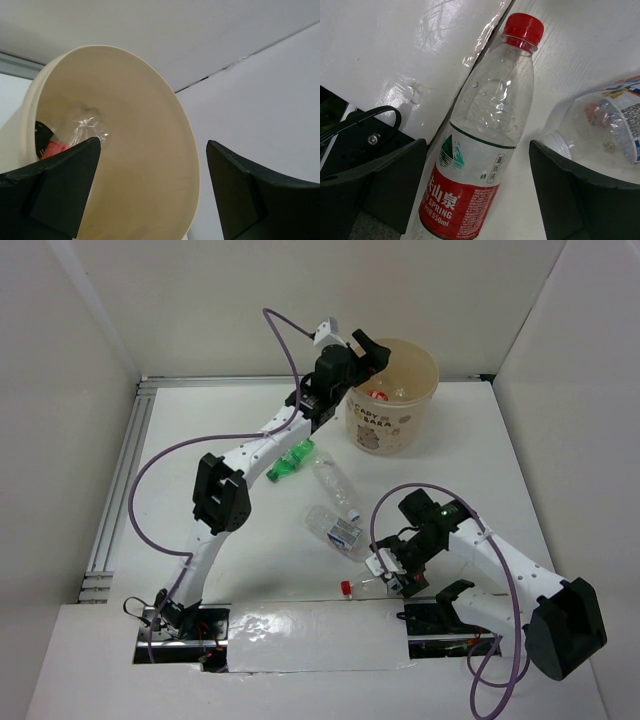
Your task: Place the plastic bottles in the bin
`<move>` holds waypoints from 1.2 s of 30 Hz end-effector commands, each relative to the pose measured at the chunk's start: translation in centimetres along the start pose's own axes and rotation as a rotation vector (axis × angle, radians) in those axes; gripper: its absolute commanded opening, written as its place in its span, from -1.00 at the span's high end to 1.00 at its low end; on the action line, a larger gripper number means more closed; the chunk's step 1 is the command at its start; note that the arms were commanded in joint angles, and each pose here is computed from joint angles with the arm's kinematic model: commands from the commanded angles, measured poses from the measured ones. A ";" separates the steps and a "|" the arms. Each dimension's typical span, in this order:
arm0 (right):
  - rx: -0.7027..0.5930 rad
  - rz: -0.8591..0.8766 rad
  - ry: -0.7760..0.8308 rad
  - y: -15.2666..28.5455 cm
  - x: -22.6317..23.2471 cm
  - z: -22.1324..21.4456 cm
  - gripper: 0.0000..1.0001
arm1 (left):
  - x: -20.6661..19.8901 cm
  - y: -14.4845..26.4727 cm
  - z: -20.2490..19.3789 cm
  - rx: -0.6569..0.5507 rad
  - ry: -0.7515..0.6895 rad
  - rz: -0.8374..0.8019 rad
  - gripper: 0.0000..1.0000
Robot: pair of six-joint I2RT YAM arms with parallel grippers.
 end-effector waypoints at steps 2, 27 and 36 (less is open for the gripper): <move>-0.009 -0.021 0.019 -0.6 -0.7 0.2 -0.81 | -4.1 2.0 3.8 -0.057 -0.057 -0.113 -1.00; -0.098 -0.416 0.028 9.4 -7.4 8.9 0.66 | 12.5 35.6 -7.3 0.439 -0.242 0.287 -1.00; -0.314 -1.183 -0.012 25.3 -19.5 14.5 0.55 | 13.5 37.9 -12.4 0.565 0.255 0.463 -1.00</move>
Point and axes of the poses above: each gripper's point midway between its finger pads, its own y axis back along the fingers, its own x axis along the line the jaws close on, z = x × y, the point moved 3 cm from there along y, back along the fingers, and after that the axes turned 5 degrees about -y, right-handed, at the moved point
